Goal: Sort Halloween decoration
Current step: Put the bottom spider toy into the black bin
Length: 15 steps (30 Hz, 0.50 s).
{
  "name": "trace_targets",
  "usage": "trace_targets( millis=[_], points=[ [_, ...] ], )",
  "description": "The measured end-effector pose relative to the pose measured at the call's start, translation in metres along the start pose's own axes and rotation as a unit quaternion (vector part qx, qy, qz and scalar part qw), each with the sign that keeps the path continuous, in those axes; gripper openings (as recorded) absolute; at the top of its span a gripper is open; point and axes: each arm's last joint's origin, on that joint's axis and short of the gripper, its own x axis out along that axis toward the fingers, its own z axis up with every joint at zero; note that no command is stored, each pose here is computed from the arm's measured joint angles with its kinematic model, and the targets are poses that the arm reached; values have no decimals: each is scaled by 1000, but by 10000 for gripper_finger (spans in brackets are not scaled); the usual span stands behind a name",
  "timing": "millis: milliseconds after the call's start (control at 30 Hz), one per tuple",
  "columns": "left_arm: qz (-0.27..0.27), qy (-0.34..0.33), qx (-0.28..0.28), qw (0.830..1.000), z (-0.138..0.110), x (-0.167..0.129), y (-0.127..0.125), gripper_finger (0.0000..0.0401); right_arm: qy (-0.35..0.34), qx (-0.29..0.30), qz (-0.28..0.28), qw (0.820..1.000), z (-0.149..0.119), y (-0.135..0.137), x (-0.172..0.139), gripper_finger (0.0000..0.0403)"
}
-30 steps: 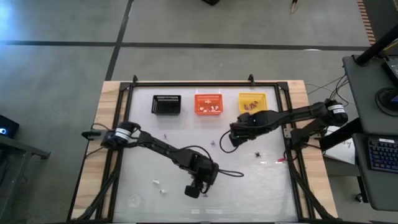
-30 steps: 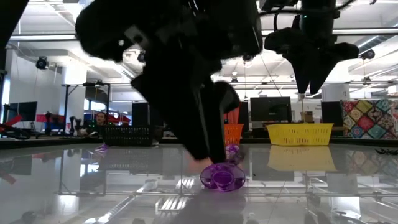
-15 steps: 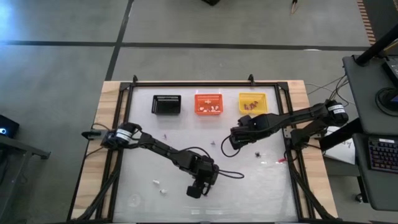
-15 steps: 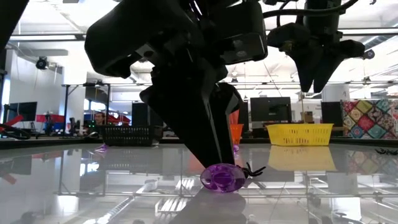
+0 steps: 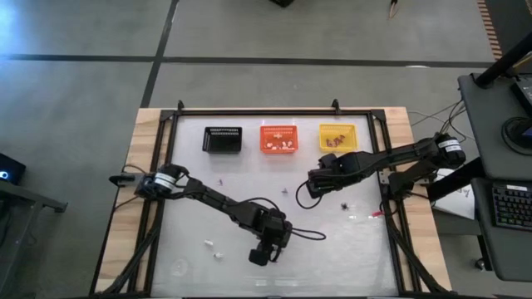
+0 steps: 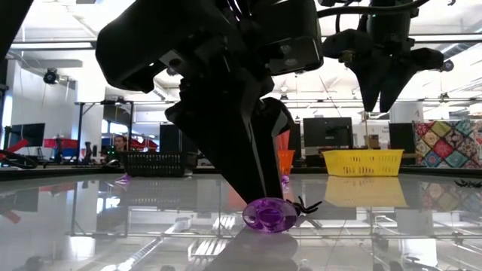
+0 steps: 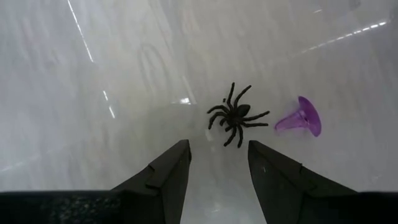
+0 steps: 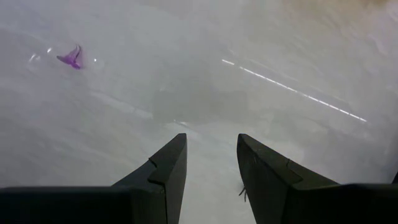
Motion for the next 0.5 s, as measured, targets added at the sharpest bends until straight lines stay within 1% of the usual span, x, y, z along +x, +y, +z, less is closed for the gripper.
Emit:
trace_targets(
  millis=[300, 500],
  points=[
    [12, 2, 29, 1000, 1, 0, -8, 150, 0, -2, 2, 1000, -2, 1, 0, 134],
    [16, -10, 62, 998, 10, -6, -13, 150, -1, -2, 3, 1000, -1, 1, 0, 134]
  ],
)
